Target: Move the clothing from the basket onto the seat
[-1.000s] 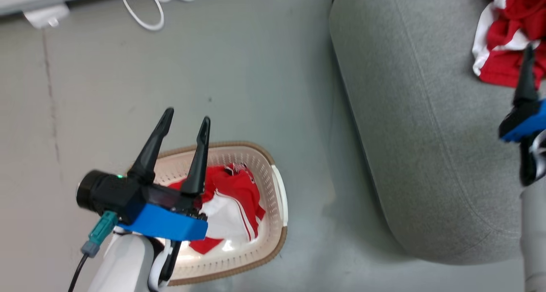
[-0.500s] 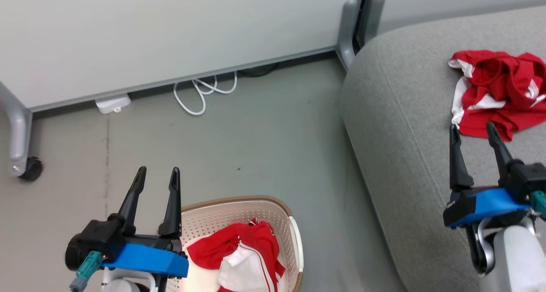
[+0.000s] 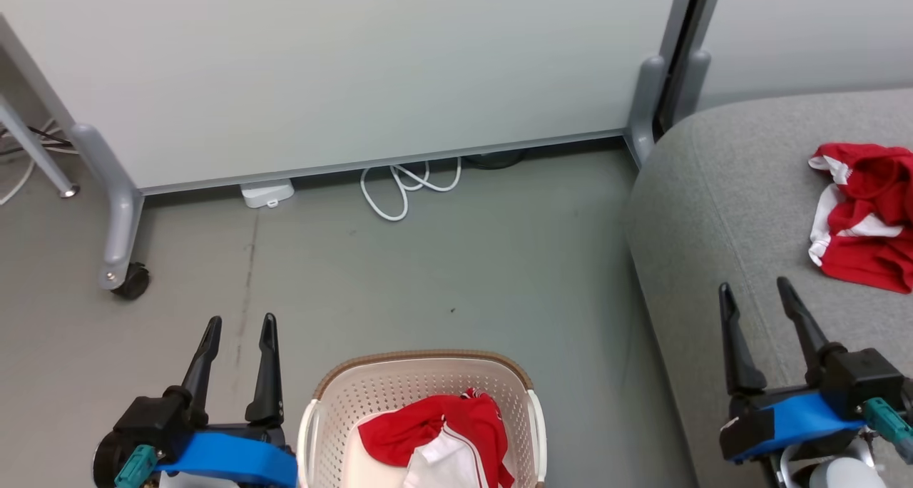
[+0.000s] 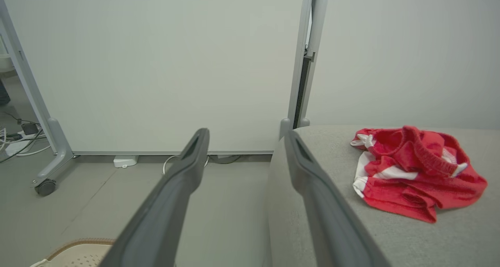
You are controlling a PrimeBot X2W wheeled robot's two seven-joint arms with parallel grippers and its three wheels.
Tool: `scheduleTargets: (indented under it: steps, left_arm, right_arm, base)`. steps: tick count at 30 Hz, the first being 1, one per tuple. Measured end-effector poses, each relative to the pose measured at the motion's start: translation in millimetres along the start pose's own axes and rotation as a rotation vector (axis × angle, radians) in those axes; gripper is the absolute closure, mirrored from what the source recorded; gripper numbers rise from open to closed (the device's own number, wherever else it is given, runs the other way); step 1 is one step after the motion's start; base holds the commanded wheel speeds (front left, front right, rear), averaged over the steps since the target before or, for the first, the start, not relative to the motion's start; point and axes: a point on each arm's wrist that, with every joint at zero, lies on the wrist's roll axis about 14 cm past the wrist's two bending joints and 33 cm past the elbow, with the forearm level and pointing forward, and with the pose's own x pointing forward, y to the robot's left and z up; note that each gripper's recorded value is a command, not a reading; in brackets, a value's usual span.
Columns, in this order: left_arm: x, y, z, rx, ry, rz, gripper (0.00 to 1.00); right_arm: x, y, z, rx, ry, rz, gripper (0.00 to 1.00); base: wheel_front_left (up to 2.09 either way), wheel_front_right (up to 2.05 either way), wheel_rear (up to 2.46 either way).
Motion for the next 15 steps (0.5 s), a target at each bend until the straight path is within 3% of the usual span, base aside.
scheduleTargets:
  steps: [15]
  left_arm:
    - [-23.6,18.7,-1.3,0.008,0.007,0.063,0.0]
  right_arm:
    - [-3.5,30.8,9.4,0.047,-0.015,0.085,0.0]
  base:
    - [0.0,0.0,0.0]
